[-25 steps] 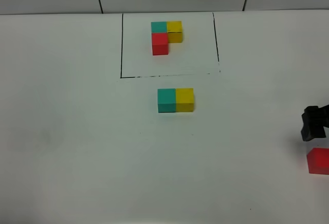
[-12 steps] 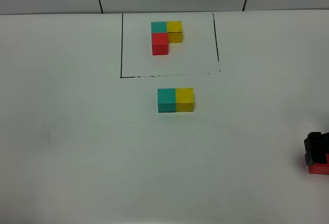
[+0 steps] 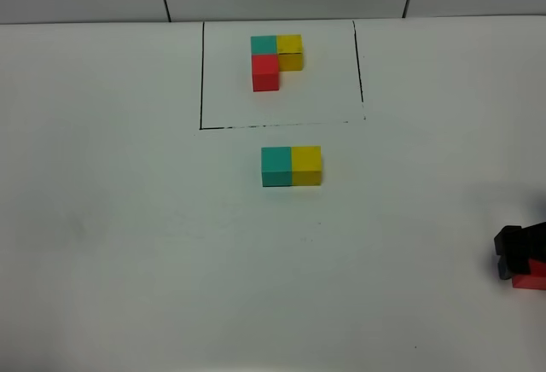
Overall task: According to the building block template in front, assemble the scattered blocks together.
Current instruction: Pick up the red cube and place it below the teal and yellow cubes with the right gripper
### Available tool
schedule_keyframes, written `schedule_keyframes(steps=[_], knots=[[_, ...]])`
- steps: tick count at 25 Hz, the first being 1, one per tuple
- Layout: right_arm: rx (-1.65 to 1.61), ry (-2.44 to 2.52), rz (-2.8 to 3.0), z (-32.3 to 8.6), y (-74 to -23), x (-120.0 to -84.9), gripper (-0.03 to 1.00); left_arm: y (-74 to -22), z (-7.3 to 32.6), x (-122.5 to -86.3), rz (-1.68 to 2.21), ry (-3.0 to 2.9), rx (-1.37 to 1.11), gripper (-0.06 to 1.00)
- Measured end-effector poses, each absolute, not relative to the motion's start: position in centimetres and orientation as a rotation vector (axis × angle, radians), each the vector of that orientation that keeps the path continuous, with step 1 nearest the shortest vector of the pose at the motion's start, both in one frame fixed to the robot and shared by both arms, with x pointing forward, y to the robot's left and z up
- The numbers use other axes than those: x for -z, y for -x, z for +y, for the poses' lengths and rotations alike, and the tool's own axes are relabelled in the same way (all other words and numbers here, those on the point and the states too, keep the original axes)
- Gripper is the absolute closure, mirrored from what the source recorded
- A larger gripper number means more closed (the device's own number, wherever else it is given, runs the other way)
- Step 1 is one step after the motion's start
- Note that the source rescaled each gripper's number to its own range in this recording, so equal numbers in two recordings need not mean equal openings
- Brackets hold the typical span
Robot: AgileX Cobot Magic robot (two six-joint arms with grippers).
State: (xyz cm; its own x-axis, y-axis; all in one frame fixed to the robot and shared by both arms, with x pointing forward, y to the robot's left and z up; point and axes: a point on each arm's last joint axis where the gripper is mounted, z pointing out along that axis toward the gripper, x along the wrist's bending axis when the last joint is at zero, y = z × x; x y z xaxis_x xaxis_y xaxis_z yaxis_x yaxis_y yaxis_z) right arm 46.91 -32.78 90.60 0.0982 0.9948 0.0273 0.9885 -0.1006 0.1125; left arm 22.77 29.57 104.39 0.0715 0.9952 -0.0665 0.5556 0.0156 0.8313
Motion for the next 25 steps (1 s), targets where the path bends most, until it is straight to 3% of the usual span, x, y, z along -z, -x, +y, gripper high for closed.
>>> schedule_keyframes(steps=[7, 10, 13, 15, 17, 25], knots=[[-0.113, -2.364, 2.038, -33.3, -47.0, -89.1, 0.17, -22.8, 29.6, -104.4, 1.572, -1.630, -0.772, 0.19], [-0.125, -2.382, 2.023, -33.2, -47.0, -89.1, 0.25, -22.8, 29.6, -104.4, 1.572, -1.630, -0.772, 0.19], [-0.136, -2.385, 2.015, -33.2, -47.1, -89.1, 0.46, -22.8, 29.6, -104.4, 1.572, -1.630, -0.772, 0.19], [-0.141, -2.381, 2.014, -33.2, -47.1, -89.1, 0.67, -22.8, 29.6, -104.4, 1.572, -1.630, -0.772, 0.19], [-0.146, -2.382, 2.010, -33.2, -47.2, -89.1, 0.97, -22.8, 29.6, -104.4, 1.572, -1.630, -0.772, 0.19], [-0.134, -2.341, 2.135, -30.1, -47.3, -90.3, 0.96, -22.8, 29.6, -104.4, 1.572, -1.630, -0.772, 0.19]])
